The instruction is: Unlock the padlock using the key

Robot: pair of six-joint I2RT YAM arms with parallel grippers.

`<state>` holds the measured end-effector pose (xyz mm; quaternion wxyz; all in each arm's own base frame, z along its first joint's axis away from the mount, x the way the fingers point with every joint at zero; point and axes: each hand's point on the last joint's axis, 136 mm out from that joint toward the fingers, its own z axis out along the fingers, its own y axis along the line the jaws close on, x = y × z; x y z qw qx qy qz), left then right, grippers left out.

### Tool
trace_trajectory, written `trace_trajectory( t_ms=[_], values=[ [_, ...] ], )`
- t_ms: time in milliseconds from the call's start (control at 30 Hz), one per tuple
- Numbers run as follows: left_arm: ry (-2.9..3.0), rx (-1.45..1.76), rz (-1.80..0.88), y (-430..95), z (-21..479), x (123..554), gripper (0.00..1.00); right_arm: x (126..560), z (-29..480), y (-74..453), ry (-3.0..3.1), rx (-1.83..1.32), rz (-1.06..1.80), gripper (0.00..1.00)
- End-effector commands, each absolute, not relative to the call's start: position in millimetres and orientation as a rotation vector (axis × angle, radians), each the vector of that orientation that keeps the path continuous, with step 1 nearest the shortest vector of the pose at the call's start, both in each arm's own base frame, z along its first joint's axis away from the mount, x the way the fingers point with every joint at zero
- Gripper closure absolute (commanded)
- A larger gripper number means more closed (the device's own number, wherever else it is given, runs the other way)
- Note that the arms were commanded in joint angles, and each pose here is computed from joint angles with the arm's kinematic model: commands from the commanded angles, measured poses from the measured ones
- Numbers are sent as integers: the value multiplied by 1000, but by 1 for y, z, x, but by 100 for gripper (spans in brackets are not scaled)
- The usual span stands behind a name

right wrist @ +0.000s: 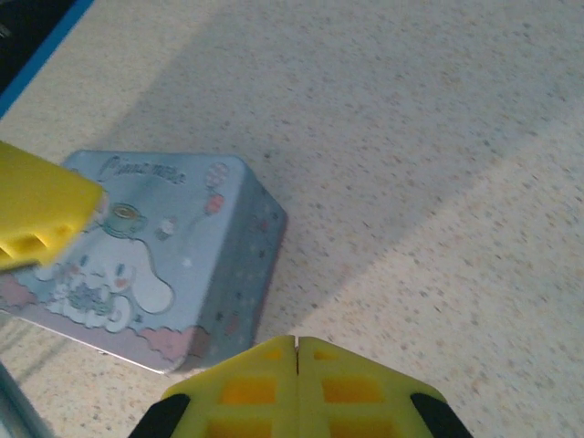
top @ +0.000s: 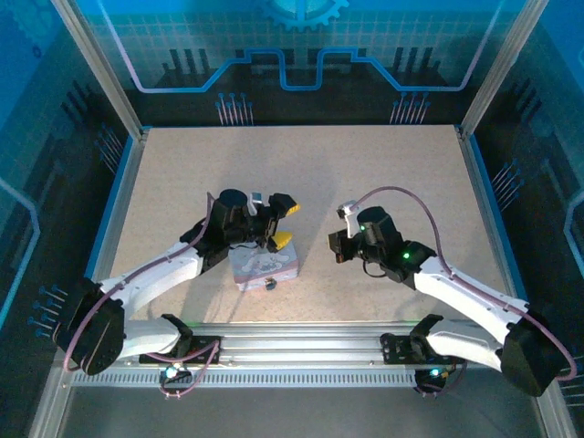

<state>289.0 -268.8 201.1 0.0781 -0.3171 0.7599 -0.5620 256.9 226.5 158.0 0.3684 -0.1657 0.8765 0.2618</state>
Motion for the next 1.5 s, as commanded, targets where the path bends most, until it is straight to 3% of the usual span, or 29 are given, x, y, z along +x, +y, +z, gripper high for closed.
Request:
trace_trajectory(
  t_ms=[0,733,1267,1467],
  values=[
    [2172,-1160,-1831,-275,205,290,12,263,185,249,2160,-481,716,100],
    [2044,-1423,-1925,-274,196,286,14,267,209,316,2077,-581,818,100],
    [2000,-1479,-1899,-265,187,285,48,262,211,316,2079,-544,854,100],
    [2000,-1487,-1892,-264,185,285,56,262,214,315,2073,-536,861,100]
  ],
)
